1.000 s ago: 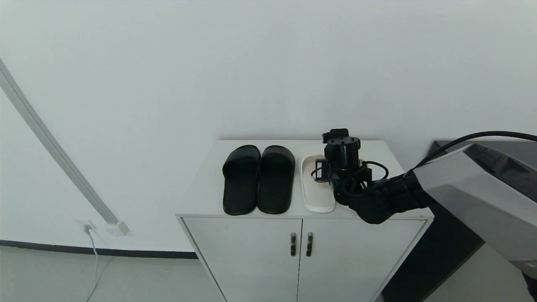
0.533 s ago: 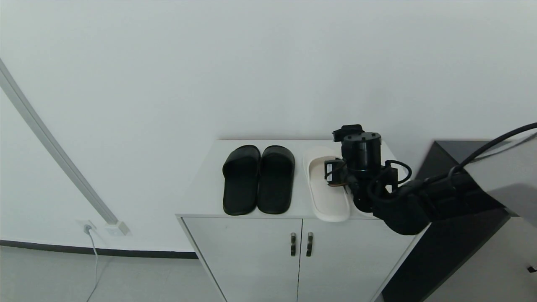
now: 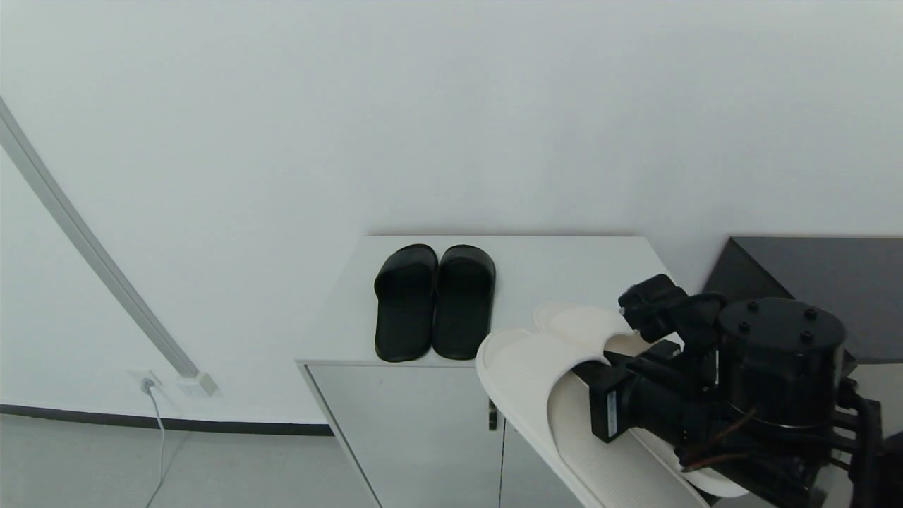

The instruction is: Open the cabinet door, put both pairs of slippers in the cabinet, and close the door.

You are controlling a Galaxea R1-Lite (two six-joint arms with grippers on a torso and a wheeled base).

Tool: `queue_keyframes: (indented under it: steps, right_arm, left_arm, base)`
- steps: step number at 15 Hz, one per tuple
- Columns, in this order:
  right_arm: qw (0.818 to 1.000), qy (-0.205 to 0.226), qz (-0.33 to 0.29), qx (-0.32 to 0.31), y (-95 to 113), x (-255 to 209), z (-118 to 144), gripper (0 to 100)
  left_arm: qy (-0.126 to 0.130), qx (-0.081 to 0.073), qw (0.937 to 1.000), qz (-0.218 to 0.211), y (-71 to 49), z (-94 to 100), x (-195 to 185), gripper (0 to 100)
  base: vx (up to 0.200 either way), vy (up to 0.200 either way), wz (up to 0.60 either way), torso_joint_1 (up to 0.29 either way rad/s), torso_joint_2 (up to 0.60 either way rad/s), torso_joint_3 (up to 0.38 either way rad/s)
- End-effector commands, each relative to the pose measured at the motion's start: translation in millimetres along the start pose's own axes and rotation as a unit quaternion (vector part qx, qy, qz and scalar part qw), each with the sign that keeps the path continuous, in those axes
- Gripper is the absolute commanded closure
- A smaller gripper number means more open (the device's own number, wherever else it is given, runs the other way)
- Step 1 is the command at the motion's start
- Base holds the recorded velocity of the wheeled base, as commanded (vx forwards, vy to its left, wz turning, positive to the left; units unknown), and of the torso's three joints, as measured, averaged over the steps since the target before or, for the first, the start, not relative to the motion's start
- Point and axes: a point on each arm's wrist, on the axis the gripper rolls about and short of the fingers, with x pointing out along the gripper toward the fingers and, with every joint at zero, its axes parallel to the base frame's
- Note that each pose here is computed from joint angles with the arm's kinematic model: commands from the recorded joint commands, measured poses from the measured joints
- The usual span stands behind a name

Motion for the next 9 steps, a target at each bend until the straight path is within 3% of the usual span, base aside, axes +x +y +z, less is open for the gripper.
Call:
queue_keyframes:
  steps: [1, 2, 9]
  right_arm:
    - [1.0, -0.012, 0.014, 0.001, 0, -20, 2, 100]
    - [1.0, -0.006, 0.015, -0.001, 0, -20, -1, 100]
    - [0.999, 0.011, 0.033, -0.005, 1, -21, -10, 100]
  left_arm:
    - [0.001, 0.0, 1.0, 0.0, 0.0, 0.0, 0, 100]
    - [0.001, 0.0, 1.0, 0.0, 0.0, 0.0, 0, 100]
    - [0.001, -0.001, 1.0, 0.0, 0.0, 0.0, 0, 100]
  base:
    - [0.0, 0.0, 0.0, 0.0, 0.0, 0.0]
    - [0.0, 0.0, 0.0, 0.0, 0.0, 0.0]
    - [-0.2, 0.0, 0.0, 0.005, 0.0, 0.003]
